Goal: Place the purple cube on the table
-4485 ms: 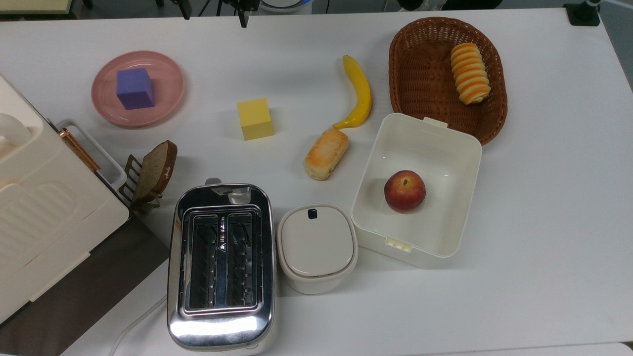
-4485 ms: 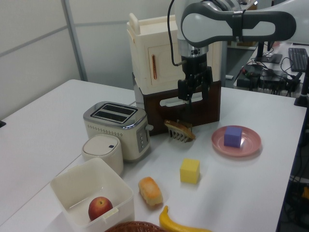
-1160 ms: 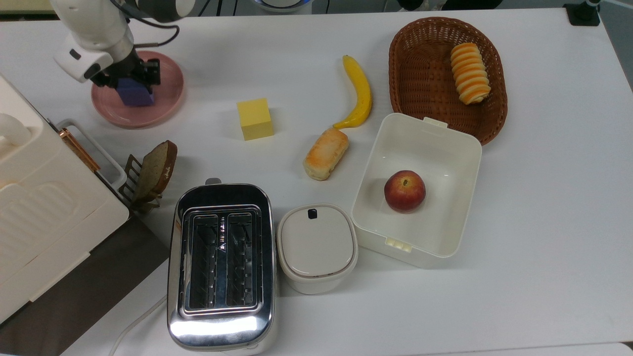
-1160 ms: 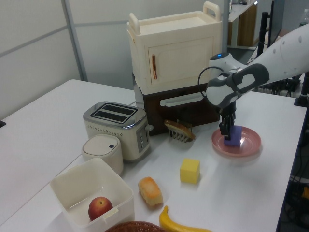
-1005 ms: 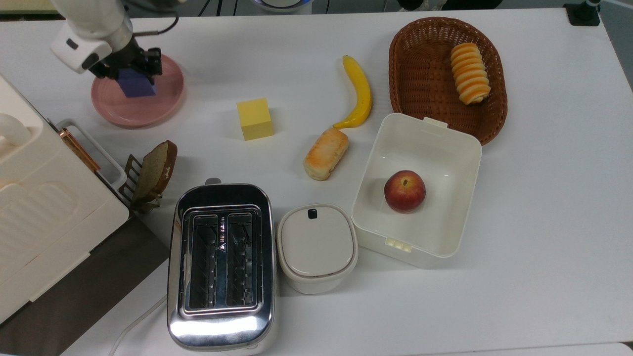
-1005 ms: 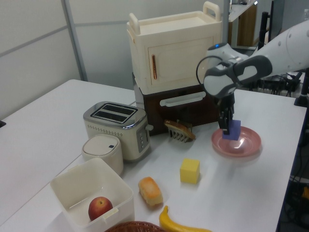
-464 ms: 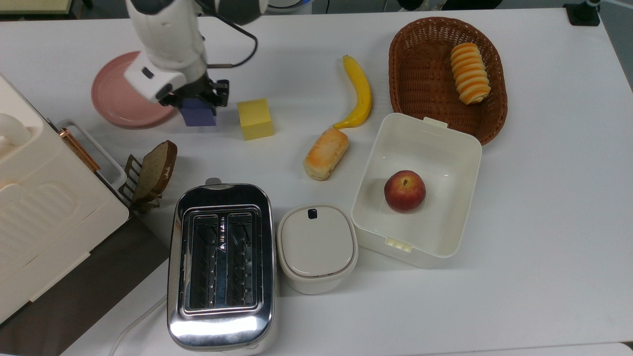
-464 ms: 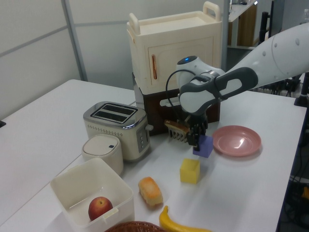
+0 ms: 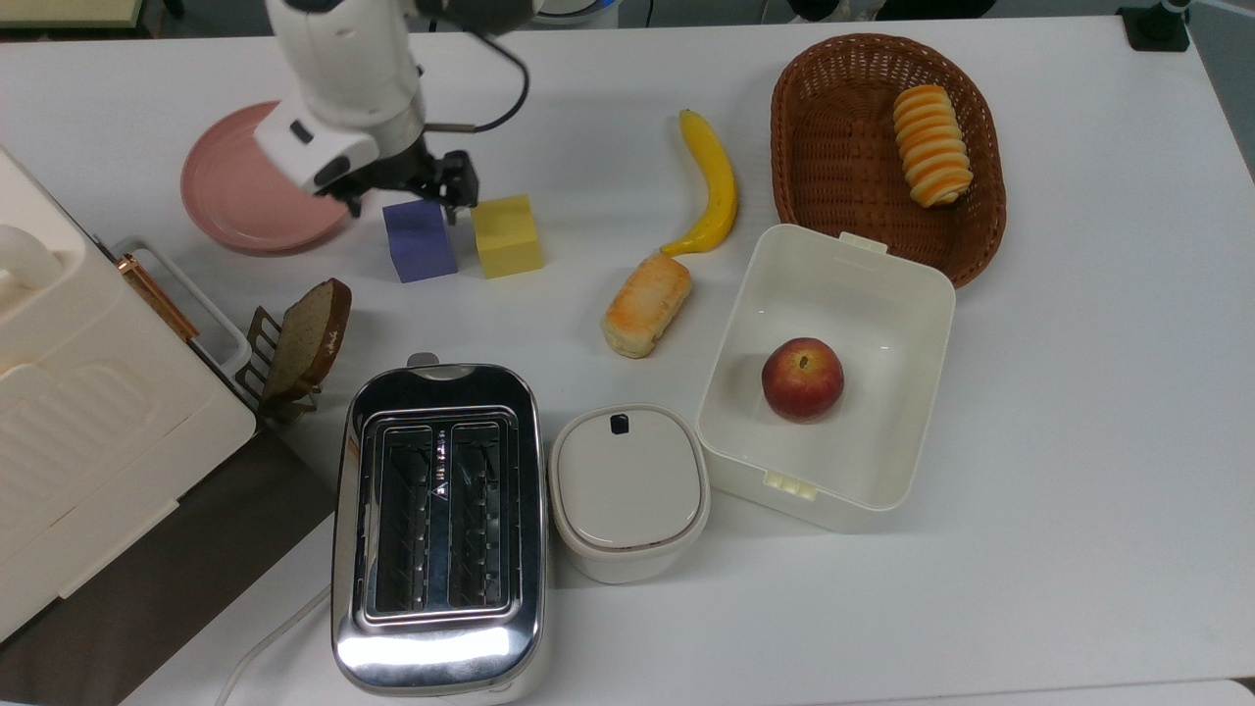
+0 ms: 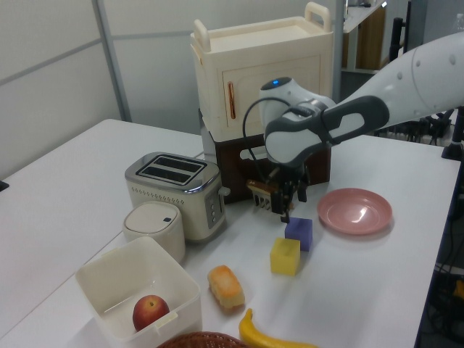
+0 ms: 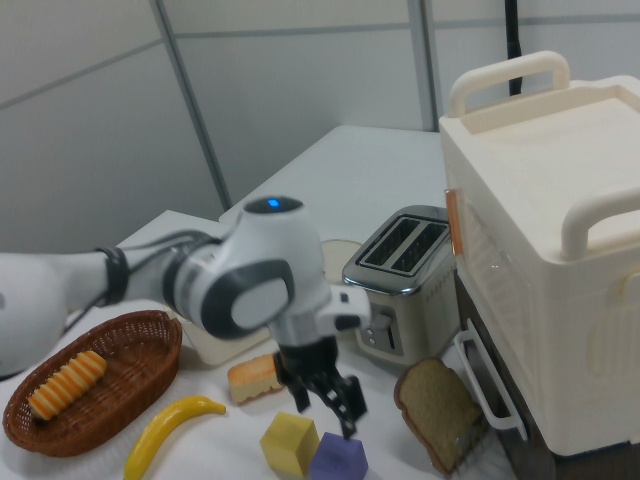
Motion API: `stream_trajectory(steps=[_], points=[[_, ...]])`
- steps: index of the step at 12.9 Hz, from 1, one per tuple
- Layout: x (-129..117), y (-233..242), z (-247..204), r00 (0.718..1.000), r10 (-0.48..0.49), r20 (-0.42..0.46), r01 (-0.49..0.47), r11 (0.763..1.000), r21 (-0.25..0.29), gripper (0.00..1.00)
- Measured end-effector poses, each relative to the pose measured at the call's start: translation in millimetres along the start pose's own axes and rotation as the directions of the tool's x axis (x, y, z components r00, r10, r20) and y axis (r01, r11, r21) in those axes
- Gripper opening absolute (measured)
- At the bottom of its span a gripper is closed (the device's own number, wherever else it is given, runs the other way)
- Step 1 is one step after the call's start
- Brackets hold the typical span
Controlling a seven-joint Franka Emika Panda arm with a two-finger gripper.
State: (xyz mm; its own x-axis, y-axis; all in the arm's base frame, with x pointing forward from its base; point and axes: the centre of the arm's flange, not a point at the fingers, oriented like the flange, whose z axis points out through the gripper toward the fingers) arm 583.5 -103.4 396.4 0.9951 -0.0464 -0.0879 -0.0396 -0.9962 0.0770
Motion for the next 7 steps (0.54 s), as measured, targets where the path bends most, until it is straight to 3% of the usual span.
stream_trajectory(steps=[4,7], points=[[-25.8,-63.2,-122.3,0.999,0.038,0.037,-0.037,0.999,-0.023,1.0],[-45.2,-59.4,-171.6,0.999,0.053,-0.004,-0.053,0.999,-0.003,1.0]])
